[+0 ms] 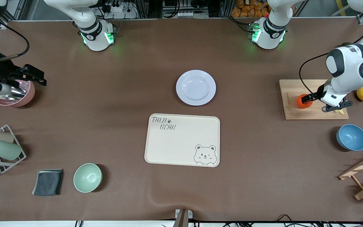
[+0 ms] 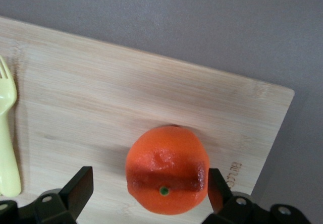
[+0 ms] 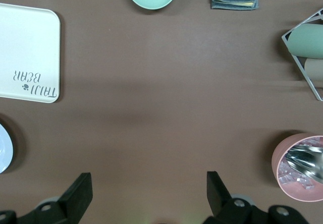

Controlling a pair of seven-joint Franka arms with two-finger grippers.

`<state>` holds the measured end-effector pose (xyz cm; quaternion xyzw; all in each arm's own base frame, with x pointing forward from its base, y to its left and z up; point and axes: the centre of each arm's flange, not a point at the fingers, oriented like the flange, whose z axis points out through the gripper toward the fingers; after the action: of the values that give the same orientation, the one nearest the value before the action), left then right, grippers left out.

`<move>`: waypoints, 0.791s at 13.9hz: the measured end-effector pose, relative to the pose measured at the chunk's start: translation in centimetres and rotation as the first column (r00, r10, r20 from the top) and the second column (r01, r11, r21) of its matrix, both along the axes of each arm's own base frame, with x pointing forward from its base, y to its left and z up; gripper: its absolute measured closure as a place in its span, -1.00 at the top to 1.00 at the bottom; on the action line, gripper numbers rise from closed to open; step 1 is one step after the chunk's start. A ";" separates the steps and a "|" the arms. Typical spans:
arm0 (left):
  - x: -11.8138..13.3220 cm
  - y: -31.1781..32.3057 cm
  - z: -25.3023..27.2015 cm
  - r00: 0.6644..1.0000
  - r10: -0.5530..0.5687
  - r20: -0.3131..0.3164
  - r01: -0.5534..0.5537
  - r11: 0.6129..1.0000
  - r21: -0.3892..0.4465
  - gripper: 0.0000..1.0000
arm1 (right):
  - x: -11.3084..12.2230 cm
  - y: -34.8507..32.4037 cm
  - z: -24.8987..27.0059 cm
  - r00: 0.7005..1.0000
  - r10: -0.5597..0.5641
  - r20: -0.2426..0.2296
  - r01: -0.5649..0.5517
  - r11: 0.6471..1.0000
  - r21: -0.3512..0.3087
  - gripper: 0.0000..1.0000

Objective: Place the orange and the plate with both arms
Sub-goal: 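Lower the left gripper and close it on the orange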

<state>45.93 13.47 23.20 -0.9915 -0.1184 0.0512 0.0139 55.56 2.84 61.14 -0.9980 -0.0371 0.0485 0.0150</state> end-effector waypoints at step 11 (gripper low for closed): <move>0.3 -0.9 -0.4 1.000 -0.019 -0.001 0.019 1.000 -0.005 1.00 | 1.0 3.4 -2.6 0.997 0.059 -0.046 -0.059 0.998 -0.002 1.00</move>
<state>46.19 12.56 22.84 -0.9926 -0.1089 0.0516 0.0121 56.53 6.24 58.51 -0.9951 -0.0660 0.0721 0.0127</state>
